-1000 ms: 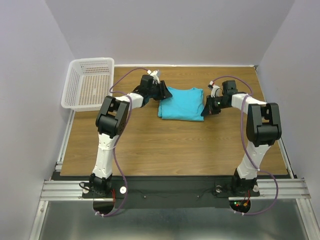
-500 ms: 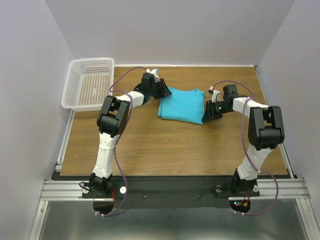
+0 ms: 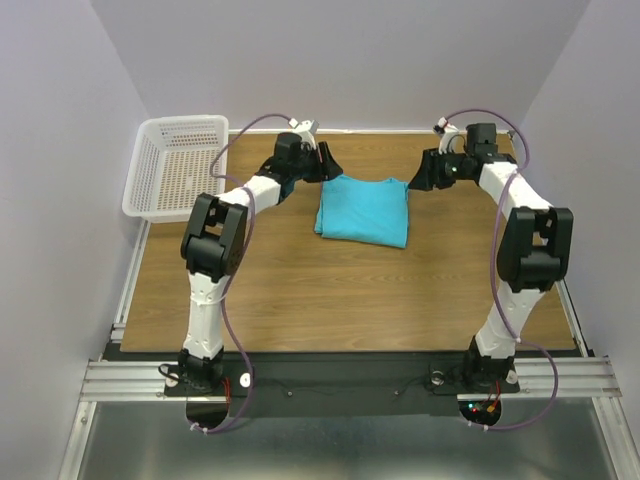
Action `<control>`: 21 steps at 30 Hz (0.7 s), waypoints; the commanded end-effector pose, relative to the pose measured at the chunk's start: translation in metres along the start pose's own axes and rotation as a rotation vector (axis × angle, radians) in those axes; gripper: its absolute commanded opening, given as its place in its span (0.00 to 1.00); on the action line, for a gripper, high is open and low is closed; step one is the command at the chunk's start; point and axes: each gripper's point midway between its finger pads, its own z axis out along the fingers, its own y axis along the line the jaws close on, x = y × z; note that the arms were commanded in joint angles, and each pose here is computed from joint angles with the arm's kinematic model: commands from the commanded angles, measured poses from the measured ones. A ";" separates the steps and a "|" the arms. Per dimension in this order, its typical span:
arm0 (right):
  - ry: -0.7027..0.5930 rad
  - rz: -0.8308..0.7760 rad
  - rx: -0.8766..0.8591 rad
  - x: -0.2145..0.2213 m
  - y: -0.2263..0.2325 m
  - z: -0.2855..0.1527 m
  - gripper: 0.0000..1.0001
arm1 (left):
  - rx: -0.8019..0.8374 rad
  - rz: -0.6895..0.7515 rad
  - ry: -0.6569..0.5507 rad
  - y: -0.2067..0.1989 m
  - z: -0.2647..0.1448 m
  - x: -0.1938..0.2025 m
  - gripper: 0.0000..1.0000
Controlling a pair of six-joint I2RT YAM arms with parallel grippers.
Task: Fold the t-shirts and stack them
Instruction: Fold the tshirt, then neatly place the folded tshirt to the corner
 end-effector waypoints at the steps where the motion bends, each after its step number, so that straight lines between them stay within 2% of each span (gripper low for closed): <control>1: 0.000 0.071 0.000 -0.008 -0.019 0.025 0.60 | 0.061 0.219 -0.305 -0.071 -0.070 -0.117 0.62; 2: -0.014 0.073 0.009 -0.018 -0.023 0.028 0.68 | 0.039 0.229 -0.328 -0.071 -0.079 -0.123 0.62; 3: 0.003 0.129 0.029 -0.012 -0.032 0.036 0.70 | -0.018 0.227 -0.344 -0.059 -0.085 -0.123 0.62; 4: 0.000 0.146 0.030 -0.015 -0.035 0.040 0.73 | -0.033 0.258 -0.393 -0.068 -0.106 -0.138 0.63; 5: 0.012 0.173 0.032 -0.010 -0.039 0.046 0.80 | -0.086 0.254 -0.402 -0.056 -0.113 -0.134 0.63; 7: 0.018 0.180 0.041 -0.007 -0.044 0.051 1.00 | -0.118 0.267 -0.478 -0.063 -0.150 -0.153 0.67; 11: 0.058 0.209 0.028 0.012 -0.047 0.061 1.00 | -0.167 0.255 -0.555 -0.054 -0.205 -0.154 0.71; 12: 0.064 0.245 0.006 0.015 -0.042 0.063 1.00 | -0.173 0.232 -0.535 -0.045 -0.210 -0.139 0.71; 13: 0.082 0.262 -0.004 0.024 -0.041 0.068 1.00 | -0.157 0.234 -0.577 -0.055 -0.231 -0.145 0.71; 14: 0.093 0.268 -0.027 0.027 -0.034 0.072 0.99 | -0.174 0.213 -0.564 -0.044 -0.238 -0.133 0.71; 16: 0.116 0.283 -0.041 0.038 -0.029 0.077 0.98 | -0.149 0.221 -0.593 -0.055 -0.261 -0.130 0.71; 18: 0.134 0.294 -0.069 0.044 -0.017 0.084 0.94 | -0.160 0.206 -0.580 -0.047 -0.271 -0.112 0.72; 21: 0.153 0.320 -0.063 0.054 -0.013 0.087 0.88 | -0.144 0.207 -0.613 -0.058 -0.300 -0.100 0.73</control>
